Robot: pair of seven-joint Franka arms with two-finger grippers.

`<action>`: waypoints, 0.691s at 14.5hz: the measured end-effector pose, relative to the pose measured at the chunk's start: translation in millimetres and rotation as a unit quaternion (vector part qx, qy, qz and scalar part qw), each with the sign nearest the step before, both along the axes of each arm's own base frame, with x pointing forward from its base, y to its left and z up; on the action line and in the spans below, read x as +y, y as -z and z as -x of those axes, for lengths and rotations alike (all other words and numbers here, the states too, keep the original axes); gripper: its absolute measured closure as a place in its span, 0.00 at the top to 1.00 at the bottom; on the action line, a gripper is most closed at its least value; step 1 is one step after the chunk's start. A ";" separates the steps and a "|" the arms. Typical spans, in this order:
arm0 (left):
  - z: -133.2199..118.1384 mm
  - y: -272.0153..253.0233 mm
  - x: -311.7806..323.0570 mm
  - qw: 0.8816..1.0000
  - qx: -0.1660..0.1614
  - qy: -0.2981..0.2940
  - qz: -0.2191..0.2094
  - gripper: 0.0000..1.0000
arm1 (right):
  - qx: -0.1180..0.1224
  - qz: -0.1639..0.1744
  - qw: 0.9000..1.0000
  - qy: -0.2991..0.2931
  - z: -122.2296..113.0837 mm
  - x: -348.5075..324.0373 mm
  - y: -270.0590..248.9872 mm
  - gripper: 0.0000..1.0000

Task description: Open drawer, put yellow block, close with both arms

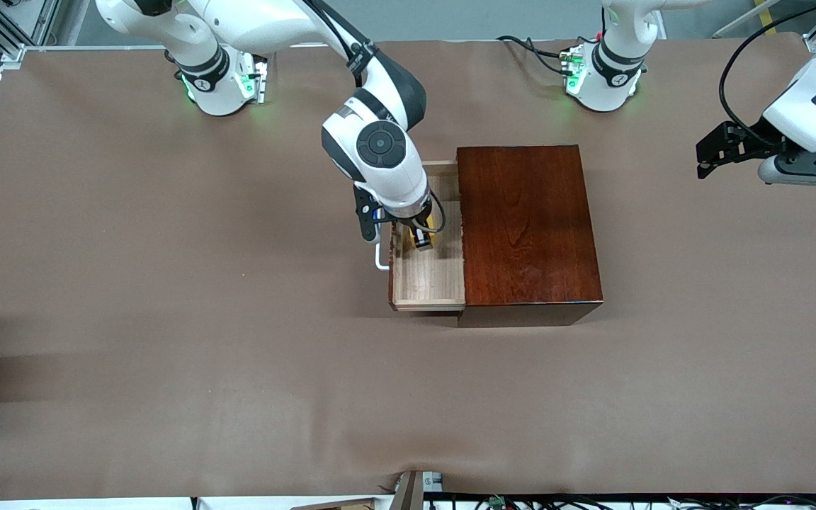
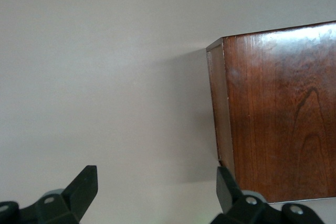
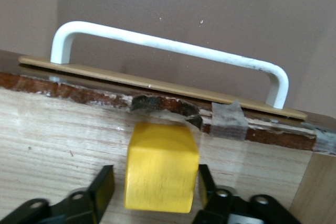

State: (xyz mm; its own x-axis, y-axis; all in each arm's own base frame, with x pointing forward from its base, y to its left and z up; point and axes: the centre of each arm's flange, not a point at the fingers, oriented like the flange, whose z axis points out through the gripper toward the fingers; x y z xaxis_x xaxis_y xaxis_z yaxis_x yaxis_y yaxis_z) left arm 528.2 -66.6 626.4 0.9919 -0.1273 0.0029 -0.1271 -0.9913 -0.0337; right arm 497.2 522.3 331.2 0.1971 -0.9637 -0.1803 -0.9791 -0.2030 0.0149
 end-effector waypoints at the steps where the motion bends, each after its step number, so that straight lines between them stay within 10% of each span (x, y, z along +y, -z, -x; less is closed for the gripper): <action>1: 0.5 1.6 0.0 1.000 0.003 0.000 0.000 1.00 | -0.001 -0.001 1.000 0.001 -0.8 0.0 -1.3 0.91; 10: 15.8 39.7 -141.2 0.995 0.031 -0.091 -0.005 1.00 | -0.016 -0.011 0.999 0.042 -65.4 -43.9 -99.1 1.00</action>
